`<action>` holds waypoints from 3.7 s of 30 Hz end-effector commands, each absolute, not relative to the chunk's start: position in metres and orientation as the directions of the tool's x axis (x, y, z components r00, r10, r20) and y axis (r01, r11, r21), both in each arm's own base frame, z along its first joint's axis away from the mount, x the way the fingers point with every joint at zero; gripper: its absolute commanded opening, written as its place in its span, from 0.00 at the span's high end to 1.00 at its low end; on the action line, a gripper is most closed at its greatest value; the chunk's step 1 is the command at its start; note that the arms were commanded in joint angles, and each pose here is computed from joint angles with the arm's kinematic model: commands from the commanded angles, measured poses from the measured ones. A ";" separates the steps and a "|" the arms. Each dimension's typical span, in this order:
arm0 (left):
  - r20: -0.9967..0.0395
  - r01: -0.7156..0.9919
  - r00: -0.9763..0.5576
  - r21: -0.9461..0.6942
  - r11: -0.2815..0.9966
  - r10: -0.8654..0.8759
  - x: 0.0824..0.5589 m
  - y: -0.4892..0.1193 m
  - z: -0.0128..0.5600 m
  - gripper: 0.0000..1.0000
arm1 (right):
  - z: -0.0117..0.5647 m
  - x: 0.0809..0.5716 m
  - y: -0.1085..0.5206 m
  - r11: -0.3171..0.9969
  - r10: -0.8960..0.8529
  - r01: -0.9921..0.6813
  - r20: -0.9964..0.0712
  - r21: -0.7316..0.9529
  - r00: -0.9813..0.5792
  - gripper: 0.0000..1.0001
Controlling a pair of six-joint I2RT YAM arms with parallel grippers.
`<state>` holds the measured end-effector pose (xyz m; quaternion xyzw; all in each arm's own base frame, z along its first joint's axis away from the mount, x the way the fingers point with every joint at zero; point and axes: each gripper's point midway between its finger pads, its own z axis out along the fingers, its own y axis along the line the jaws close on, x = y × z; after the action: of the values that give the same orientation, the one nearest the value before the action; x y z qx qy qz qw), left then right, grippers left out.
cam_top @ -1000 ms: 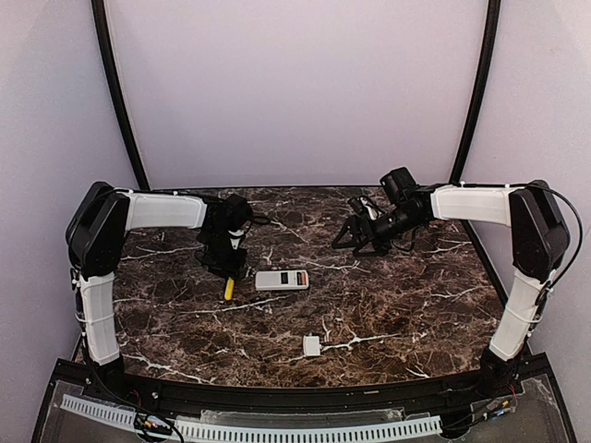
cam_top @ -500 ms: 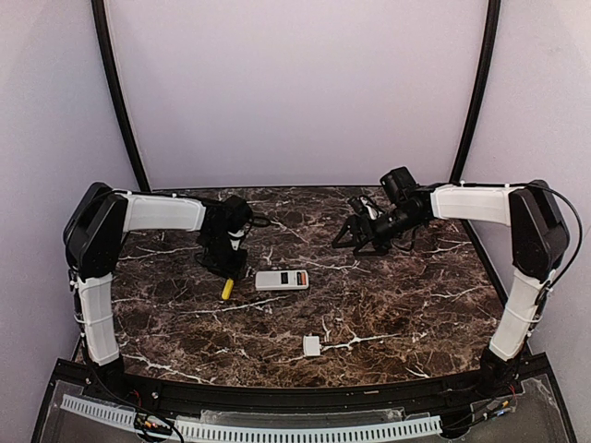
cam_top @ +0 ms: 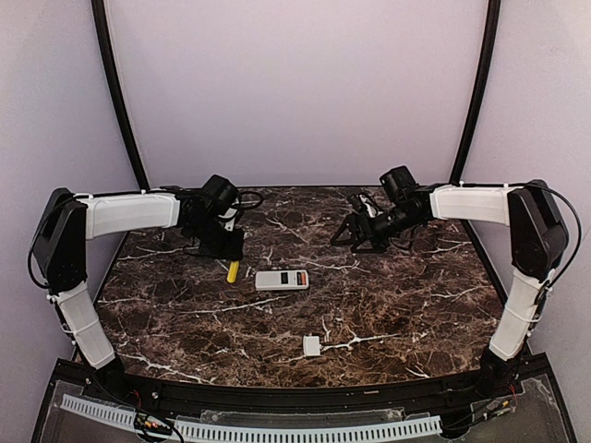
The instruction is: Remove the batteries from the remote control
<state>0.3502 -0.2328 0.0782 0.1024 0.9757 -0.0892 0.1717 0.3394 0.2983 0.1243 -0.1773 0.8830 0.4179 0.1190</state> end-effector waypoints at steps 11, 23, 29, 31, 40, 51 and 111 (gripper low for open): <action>-0.653 0.507 -0.753 -0.496 0.705 0.082 0.358 -0.313 0.190 1.00 | 0.206 0.344 0.316 0.367 -0.108 -0.611 -0.620 0.702 -0.777 0.02; -0.698 0.612 -0.707 -0.684 0.396 -0.113 0.357 -0.356 0.257 1.00 | 0.258 0.324 0.329 0.143 0.050 -0.684 -0.695 0.716 -0.717 0.03; -0.683 0.622 -0.691 -0.728 0.287 -0.235 0.366 -0.364 0.284 1.00 | 0.273 0.325 0.346 0.076 0.176 -0.662 -0.663 0.746 -0.727 0.03; -0.667 0.617 -0.697 -0.745 0.254 -0.264 0.369 -0.366 0.289 1.00 | 0.275 0.327 0.356 0.062 0.189 -0.657 -0.655 0.752 -0.732 0.04; -0.519 0.547 -0.748 -0.835 0.058 -0.413 0.375 -0.367 0.300 1.00 | 0.286 0.333 0.395 0.010 0.185 -0.675 -0.665 0.737 -0.723 0.11; -0.493 0.538 -0.744 -0.842 0.034 -0.451 0.371 -0.370 0.298 1.00 | 0.275 0.329 0.418 -0.011 0.139 -0.648 -0.640 0.762 -0.755 0.34; -0.649 0.668 -0.736 -0.743 0.045 0.192 0.276 -0.364 0.257 0.40 | 0.233 0.240 0.350 -0.107 -0.418 -0.767 -0.728 0.633 -0.543 1.00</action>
<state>0.2816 -0.3637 0.2552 0.2811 0.7010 -0.6197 0.2134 0.2470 0.3536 0.2231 -0.4371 0.6661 0.5862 0.1472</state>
